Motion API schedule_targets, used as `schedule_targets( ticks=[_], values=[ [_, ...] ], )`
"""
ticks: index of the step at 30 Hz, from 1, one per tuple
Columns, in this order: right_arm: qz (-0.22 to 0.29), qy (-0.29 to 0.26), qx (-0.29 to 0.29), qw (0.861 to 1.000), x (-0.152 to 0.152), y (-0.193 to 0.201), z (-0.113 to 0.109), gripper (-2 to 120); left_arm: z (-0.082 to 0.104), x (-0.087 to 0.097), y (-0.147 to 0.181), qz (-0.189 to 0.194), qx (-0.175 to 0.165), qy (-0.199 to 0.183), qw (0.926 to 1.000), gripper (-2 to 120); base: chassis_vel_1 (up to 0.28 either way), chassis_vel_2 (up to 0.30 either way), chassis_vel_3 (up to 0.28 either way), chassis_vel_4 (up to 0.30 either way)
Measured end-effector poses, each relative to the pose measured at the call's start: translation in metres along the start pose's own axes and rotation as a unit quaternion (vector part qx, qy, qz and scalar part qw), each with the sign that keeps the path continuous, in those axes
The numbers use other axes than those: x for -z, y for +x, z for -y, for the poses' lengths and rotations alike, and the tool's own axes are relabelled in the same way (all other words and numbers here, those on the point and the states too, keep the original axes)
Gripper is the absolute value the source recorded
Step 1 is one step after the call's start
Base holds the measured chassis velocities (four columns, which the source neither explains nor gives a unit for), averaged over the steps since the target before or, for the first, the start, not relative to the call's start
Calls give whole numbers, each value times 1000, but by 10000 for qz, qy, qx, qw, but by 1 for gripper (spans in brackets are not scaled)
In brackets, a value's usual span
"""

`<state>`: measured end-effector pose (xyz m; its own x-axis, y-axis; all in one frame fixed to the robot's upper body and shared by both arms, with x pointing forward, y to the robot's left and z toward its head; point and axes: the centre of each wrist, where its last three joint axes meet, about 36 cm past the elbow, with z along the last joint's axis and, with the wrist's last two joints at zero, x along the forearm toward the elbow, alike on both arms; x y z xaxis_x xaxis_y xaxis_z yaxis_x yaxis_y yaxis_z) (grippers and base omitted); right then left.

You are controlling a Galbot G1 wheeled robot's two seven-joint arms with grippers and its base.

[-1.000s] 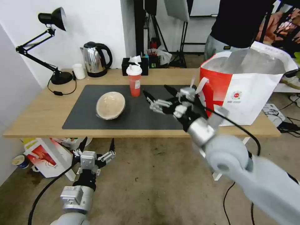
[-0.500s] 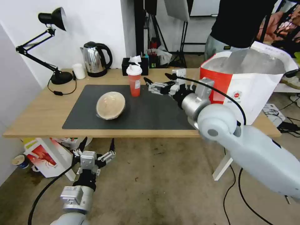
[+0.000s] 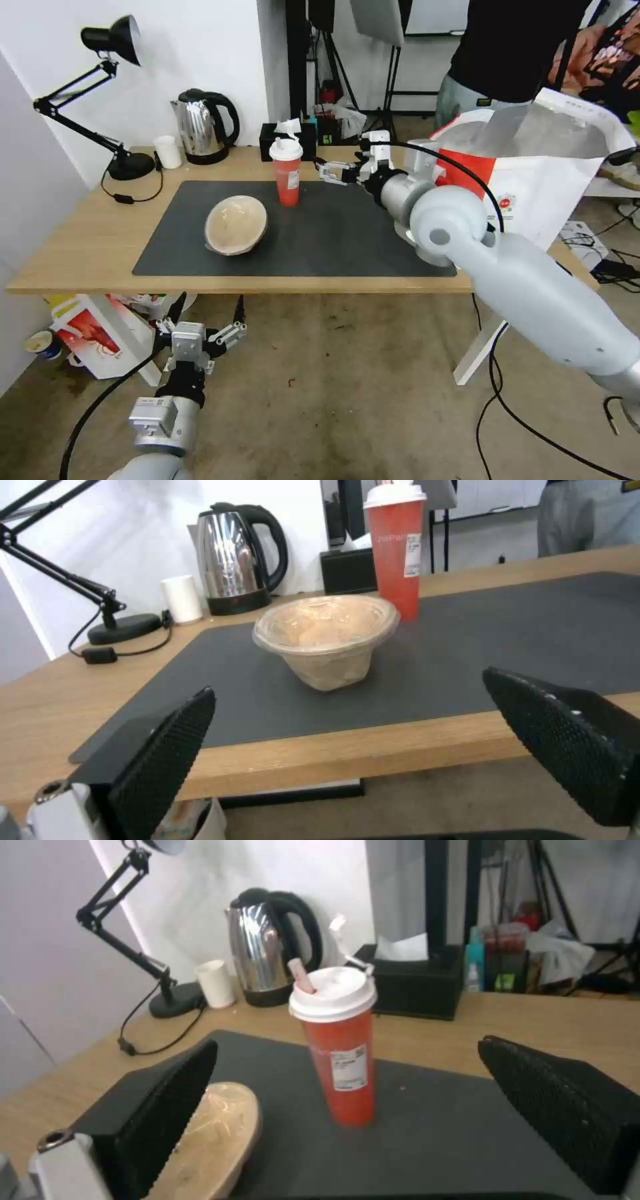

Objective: Pick up the trash from the table and place it into the takeout bag.

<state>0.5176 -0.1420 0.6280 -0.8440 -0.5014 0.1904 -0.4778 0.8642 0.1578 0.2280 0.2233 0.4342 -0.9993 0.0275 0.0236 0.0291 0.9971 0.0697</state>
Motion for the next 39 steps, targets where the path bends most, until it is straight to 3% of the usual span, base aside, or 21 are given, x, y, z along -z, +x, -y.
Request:
schedule_targets(
  ticks=[10, 21, 39],
  values=[
    [-297, 3, -20, 9996, 3, -60, 2, 100, 0, 0, 0, 0, 0, 0, 10000, 100, 0, 0, 0, 0],
    [-375, 106, -109, 9992, 12, -100, 6, 100, 0, 0, 0, 0, 0, 0, 10000, 100, 0, 0, 0, 0],
    [-572, 241, 60, 9981, 12, -125, 3, 100, 0, 0, 0, -1, 0, 0, 10000, 100, 0, 0, 0, 0]
  ],
)
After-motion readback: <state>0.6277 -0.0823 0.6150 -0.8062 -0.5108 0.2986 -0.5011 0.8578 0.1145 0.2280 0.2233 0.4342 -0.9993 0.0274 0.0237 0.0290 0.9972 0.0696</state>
